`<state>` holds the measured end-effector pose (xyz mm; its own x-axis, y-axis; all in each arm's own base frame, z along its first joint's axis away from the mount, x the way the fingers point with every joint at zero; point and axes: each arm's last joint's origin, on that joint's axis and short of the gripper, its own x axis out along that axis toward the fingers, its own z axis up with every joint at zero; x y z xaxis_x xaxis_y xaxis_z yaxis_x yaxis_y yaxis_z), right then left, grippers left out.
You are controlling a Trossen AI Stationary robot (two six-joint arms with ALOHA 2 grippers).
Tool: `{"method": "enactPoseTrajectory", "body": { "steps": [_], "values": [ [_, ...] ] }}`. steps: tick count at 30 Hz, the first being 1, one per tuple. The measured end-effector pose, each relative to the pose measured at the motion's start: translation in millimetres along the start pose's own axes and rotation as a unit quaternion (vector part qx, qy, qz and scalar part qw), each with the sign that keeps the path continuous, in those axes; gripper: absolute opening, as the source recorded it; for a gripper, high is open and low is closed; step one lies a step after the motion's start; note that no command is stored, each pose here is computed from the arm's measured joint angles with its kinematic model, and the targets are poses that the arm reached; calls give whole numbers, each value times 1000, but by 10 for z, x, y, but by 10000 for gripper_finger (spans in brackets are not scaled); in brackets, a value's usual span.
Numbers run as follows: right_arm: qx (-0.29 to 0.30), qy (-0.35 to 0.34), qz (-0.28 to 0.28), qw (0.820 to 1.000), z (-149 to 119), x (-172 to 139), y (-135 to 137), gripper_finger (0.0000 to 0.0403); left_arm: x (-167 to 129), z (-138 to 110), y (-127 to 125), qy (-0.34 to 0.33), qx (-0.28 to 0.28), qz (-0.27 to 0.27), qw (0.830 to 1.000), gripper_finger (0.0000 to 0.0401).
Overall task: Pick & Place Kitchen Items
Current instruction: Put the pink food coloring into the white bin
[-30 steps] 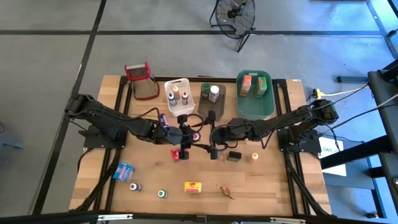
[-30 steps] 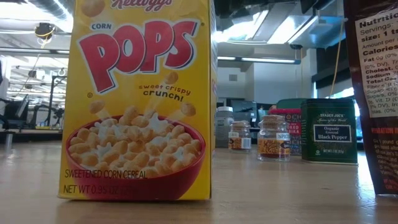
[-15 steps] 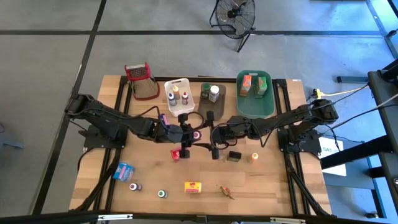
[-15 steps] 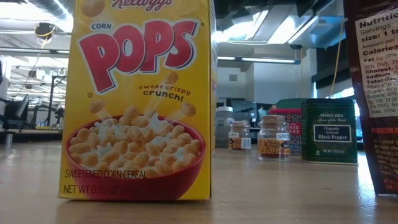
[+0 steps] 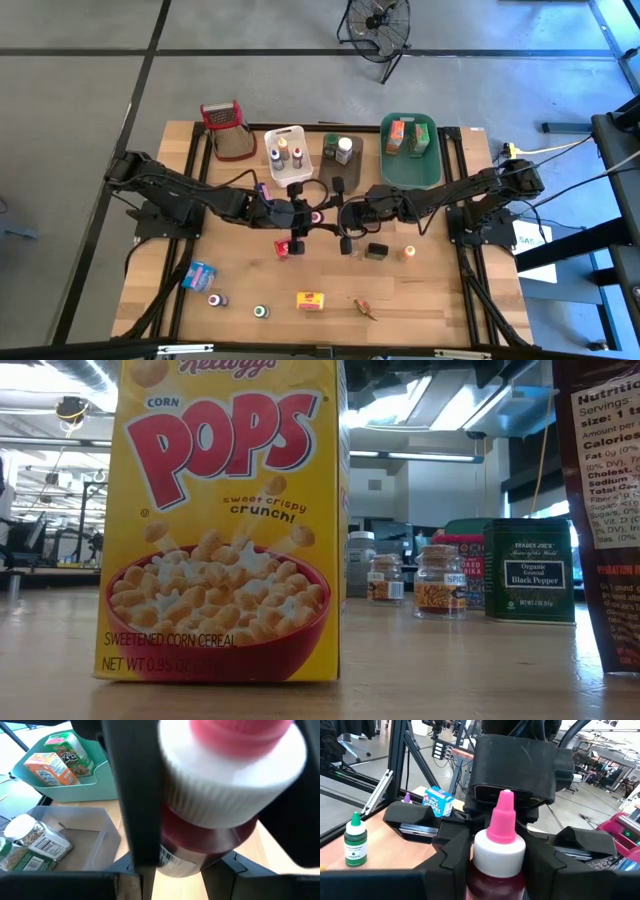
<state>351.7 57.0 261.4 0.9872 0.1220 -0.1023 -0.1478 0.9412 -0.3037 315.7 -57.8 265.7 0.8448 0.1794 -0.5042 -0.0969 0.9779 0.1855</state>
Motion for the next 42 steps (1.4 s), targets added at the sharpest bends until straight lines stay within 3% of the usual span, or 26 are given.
{"method": "enactPoseTrajectory", "body": {
  "steps": [18,22,27,32,37,42],
  "values": [
    [-1,43,6,999,-34,-49,3,138,-62,32,27,-10,-11,19,1000,215],
    [-2,70,-17,997,88,-210,-13,138,-216,69,36,-15,-9,21,1000,224],
    [18,69,6,997,346,-509,46,138,-462,54,5,-1,5,47,999,224],
    [33,96,-42,994,567,-936,18,138,-707,-2,-25,20,-4,63,998,222],
    [47,61,-55,996,732,-1328,-5,138,-902,-65,-44,34,-9,89,995,224],
    [47,-41,-33,997,713,-1438,20,138,-935,-47,-75,17,7,118,993,220]
  ]
}}
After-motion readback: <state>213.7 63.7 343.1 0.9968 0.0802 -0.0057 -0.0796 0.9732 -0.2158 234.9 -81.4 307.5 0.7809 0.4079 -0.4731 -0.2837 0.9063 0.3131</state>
